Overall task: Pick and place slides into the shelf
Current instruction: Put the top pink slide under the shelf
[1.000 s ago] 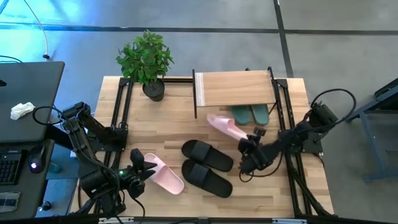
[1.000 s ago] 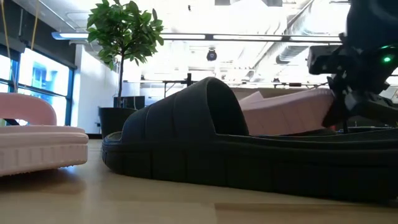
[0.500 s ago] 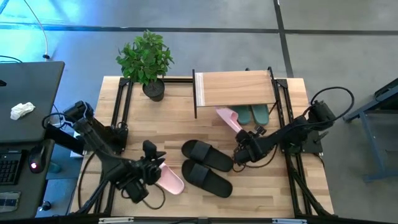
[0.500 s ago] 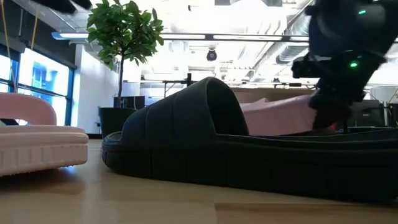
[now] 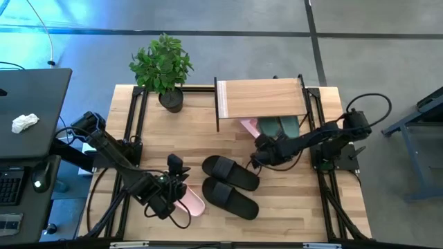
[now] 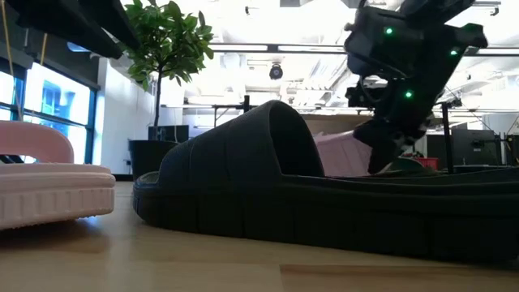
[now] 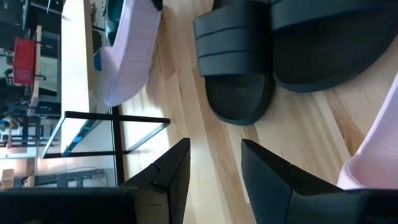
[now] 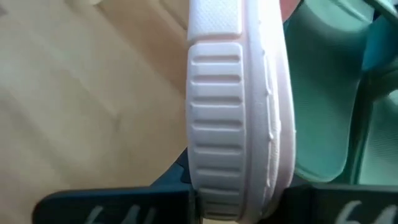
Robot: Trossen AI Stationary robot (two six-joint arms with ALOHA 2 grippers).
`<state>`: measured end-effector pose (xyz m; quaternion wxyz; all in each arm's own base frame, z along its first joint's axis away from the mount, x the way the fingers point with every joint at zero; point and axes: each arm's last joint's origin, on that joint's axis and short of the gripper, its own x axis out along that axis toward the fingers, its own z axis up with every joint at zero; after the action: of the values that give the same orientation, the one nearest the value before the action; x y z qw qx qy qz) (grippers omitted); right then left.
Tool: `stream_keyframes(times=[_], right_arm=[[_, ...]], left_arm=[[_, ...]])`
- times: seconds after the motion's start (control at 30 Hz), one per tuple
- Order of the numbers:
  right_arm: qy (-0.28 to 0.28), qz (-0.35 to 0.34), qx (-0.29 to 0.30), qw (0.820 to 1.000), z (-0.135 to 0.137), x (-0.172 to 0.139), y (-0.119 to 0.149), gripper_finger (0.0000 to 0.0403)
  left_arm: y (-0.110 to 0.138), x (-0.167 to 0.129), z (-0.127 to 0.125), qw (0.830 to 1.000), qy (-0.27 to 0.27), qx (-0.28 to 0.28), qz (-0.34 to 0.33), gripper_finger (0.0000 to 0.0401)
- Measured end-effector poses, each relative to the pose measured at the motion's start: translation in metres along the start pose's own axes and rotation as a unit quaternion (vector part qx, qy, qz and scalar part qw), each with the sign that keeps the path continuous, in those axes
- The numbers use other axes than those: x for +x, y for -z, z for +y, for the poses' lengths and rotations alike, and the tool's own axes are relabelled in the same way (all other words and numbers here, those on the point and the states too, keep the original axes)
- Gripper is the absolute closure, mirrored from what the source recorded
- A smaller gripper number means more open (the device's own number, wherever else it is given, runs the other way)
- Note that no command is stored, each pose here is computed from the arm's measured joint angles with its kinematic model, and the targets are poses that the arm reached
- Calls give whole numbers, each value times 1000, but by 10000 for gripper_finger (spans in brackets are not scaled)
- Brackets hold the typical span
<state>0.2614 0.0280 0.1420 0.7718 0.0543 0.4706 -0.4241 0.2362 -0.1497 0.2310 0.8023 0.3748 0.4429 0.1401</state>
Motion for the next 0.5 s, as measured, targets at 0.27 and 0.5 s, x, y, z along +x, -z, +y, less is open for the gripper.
stream_keyframes(times=[0.27, 0.5], right_arm=[[31, 21, 23, 999, -17, 17, -14, 367], [56, 32, 27, 998, -25, 21, -15, 367]], left_arm=[[0, 0, 0, 1000, 0, 0, -1, 274], [-1, 0, 0, 1000, 0, -2, -3, 274]])
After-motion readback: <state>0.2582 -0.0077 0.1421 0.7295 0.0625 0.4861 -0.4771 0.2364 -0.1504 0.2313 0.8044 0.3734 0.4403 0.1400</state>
